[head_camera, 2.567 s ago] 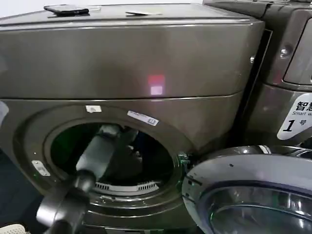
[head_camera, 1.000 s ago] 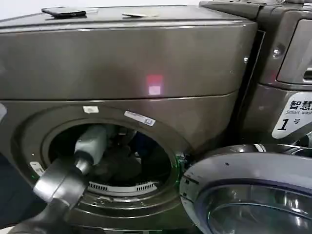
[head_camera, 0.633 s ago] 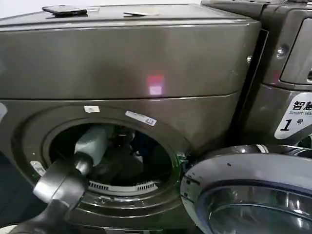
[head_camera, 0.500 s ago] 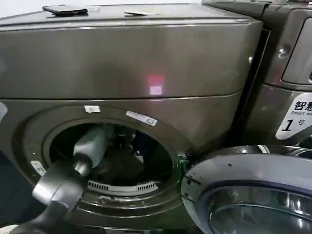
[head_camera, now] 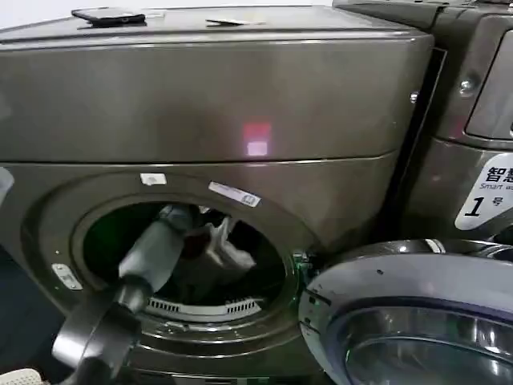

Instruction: Grasp the clothes from the dryer.

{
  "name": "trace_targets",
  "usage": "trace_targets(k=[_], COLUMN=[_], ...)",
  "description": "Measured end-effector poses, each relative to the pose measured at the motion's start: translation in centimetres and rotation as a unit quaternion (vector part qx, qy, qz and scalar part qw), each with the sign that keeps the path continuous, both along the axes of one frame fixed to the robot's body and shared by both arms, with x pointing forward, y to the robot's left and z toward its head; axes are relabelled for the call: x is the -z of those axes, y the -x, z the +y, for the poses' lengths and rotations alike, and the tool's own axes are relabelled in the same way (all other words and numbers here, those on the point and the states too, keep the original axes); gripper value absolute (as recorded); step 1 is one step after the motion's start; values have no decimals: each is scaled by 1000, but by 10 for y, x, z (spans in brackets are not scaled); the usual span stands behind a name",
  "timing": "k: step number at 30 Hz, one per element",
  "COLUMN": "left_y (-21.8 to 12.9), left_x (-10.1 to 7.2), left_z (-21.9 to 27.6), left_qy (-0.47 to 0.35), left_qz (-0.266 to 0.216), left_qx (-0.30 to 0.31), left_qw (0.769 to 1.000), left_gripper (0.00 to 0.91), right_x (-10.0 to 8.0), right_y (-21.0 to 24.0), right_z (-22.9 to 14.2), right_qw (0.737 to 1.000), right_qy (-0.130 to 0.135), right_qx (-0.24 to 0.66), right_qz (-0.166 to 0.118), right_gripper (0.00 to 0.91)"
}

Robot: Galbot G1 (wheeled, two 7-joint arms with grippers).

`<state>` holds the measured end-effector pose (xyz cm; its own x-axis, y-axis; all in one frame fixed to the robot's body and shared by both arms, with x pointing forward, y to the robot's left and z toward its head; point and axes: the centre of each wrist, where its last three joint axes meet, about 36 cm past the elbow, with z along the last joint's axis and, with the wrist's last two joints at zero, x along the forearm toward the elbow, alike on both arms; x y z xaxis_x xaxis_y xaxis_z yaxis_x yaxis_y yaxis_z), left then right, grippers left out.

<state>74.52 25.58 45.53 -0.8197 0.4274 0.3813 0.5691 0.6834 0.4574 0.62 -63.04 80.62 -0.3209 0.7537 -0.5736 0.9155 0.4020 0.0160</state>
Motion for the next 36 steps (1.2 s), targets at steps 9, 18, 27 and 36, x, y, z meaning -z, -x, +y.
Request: trace_targets(k=[9, 18, 27, 36], left_y=[16, 35, 58, 67], left_x=[-2, 8, 27, 30], left_z=[-33, -59, -67, -68], left_qy=[164, 243, 265, 276], left_qz=[-113, -232, -270, -286], left_qx=[-78, -178, -229, -252], left_qw=[977, 925, 897, 882], left_gripper=[0, 0, 0, 0], right_x=[3, 3, 1, -2], right_y=[-2, -2, -3, -2], right_z=[0, -1, -4, -3], right_qw=[1000, 1000, 999, 999], right_qy=[8, 24, 35, 42], right_qx=[2, -2, -7, -6], right_qz=[3, -2, -7, -8], right_gripper=[907, 907, 907, 907])
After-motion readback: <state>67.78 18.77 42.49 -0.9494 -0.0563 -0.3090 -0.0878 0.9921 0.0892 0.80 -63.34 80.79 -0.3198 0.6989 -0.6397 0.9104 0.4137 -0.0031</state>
